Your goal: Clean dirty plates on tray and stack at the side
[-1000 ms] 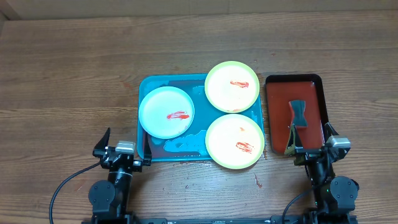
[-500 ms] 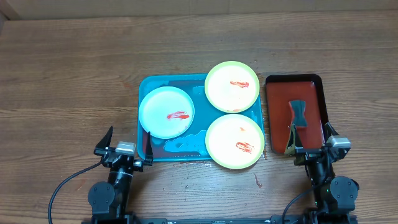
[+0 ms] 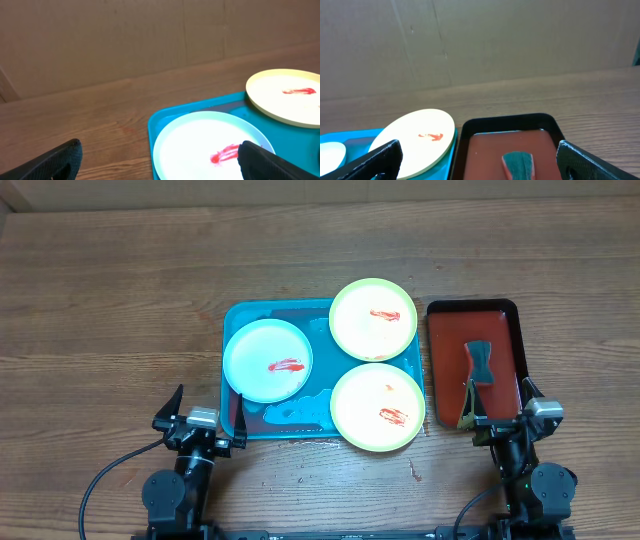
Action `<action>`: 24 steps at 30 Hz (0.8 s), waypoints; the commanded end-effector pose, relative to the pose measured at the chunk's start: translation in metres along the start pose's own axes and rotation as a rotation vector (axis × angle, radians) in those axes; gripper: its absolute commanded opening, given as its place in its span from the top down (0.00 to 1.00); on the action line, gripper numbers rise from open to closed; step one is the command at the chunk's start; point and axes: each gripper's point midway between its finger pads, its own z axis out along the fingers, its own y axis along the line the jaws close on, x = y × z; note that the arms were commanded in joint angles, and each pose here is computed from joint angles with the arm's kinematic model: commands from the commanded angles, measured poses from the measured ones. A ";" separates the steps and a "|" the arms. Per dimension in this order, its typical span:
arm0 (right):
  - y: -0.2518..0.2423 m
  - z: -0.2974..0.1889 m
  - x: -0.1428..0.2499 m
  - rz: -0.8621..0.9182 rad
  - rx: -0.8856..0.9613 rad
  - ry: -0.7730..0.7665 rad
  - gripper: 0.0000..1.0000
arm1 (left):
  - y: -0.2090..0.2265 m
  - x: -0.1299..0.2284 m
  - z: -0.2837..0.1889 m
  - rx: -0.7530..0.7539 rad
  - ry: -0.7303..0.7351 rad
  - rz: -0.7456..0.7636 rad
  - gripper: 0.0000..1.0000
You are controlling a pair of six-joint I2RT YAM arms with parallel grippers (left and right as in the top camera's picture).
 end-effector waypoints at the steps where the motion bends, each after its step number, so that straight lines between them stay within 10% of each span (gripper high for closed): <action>1: 0.006 -0.007 -0.029 -0.003 -0.012 -0.050 0.00 | 0.000 -0.035 -0.005 0.016 -0.046 -0.017 0.00; 12: 0.021 -0.014 -0.110 0.004 -0.013 0.040 0.00 | 0.009 -0.118 0.022 0.094 0.144 -0.050 0.00; 24: 0.032 0.026 -0.136 0.062 -0.001 0.531 0.00 | -0.012 -0.140 0.083 0.356 0.606 -0.216 0.00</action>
